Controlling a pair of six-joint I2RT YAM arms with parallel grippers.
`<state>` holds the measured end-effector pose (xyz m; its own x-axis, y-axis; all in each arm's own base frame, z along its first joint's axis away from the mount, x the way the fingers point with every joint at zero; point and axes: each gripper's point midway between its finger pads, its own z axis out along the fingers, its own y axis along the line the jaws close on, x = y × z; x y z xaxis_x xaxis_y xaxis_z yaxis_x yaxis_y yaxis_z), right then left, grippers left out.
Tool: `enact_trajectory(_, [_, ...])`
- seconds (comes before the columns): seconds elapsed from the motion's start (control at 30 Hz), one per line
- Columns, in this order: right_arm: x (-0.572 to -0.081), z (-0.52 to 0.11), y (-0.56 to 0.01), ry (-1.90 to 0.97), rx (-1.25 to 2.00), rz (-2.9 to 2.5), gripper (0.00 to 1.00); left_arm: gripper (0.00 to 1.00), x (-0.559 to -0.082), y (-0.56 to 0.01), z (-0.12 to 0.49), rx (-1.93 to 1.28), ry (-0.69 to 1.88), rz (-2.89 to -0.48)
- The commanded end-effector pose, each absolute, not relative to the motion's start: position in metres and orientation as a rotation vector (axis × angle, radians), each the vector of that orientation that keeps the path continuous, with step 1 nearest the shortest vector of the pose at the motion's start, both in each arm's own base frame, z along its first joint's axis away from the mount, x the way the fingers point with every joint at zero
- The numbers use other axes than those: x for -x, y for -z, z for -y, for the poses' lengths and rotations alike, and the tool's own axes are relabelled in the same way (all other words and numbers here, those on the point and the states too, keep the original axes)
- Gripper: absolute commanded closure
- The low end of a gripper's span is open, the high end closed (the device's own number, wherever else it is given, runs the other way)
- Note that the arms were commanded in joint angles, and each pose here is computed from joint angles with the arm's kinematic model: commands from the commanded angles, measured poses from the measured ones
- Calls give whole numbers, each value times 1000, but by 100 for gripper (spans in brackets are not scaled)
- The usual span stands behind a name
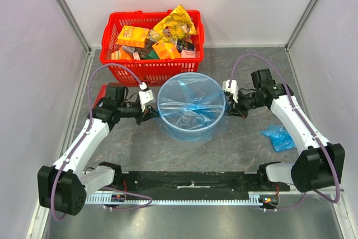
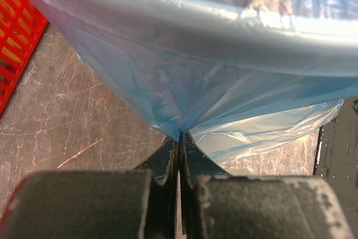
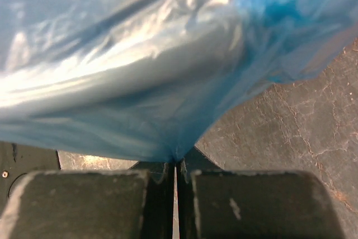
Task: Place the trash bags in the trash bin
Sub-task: Place the trash bag in the trash bin.
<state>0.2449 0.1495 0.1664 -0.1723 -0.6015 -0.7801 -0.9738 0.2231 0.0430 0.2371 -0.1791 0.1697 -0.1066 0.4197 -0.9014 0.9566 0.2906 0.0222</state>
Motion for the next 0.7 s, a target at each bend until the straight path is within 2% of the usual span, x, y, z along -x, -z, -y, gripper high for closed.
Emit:
enact_trajectory(0.0, [-246,-151,-157,-786,1425,-1879,100,98,-236,-165,177,-1264,753,-1689])
enact_trajectory(0.67, [-249,-138,-125,-732,1358,-2018,100,98,-238,-127,162,-1260,647,-1767])
